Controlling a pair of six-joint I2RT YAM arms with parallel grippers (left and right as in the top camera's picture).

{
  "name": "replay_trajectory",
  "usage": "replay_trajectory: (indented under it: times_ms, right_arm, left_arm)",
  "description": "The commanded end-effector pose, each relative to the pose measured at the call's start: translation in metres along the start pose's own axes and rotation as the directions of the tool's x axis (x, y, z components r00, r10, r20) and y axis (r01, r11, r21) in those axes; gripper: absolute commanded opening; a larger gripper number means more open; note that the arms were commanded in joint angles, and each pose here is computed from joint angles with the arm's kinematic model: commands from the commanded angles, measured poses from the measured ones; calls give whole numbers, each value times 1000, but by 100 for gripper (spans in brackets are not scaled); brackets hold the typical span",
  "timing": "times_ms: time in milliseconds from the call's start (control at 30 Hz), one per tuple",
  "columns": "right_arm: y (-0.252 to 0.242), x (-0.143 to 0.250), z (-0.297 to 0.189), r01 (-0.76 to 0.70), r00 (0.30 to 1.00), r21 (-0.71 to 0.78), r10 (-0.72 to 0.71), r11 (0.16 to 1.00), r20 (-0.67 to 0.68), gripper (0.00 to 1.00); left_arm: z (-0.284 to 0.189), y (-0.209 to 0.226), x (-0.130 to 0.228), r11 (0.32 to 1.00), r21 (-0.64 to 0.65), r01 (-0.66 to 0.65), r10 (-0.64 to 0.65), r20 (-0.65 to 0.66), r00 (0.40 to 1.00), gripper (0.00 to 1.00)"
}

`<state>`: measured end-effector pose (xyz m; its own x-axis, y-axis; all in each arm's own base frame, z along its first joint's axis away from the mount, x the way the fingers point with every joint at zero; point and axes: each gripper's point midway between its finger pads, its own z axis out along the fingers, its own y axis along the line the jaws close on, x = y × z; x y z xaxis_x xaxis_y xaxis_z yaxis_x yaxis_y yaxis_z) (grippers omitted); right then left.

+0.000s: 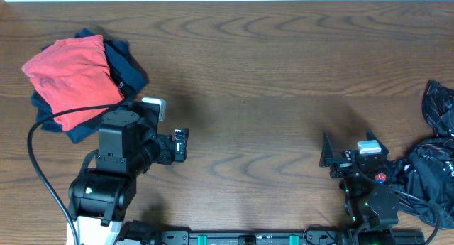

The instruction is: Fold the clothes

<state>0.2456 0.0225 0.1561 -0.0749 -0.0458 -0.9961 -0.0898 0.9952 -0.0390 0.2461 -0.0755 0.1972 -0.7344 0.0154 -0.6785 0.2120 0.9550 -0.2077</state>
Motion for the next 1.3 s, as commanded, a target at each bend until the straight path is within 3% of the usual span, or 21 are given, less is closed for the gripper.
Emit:
replay_trajectory:
  times_ms: [0, 267, 567, 733, 900, 1000, 1067, 1267]
  right_arm:
    - [0, 1, 0, 15, 1000, -3, -15, 1000, -1, 99]
    - [0, 1, 0, 15, 1000, -3, -15, 1000, -1, 99]
    - [0, 1, 0, 15, 1000, -3, -15, 1000, -1, 99]
    - [0, 1, 0, 15, 1000, -3, -15, 1000, -1, 99]
    - [0, 1, 0, 15, 1000, -3, -15, 1000, -1, 99]
    - [0, 1, 0, 15, 1000, -3, -15, 1000, -1, 99]
    - [0, 1, 0, 15, 1000, -3, -15, 1000, -1, 99]
    - [0, 1, 0, 15, 1000, -3, -15, 1000, -1, 99]
  left_arm:
    - [-4, 3, -1, 999, -22, -31, 32, 16, 999, 98]
    - [-24, 30, 23, 990, -138, -19, 34, 103, 994, 98]
    - [6, 51, 53, 986, -165, 3, 48, 303, 952, 98]
    - [14, 54, 40, 980, -189, -58, 141, 464, 875, 98]
    - [13, 53, 23, 964, -236, -121, 244, 610, 754, 98]
    - [6, 51, 14, 948, -279, -156, 308, 671, 674, 98]
    - [1, 50, 13, 938, -300, -173, 338, 676, 655, 98]
    - [15, 55, 31, 936, -299, -186, 337, 611, 716, 98]
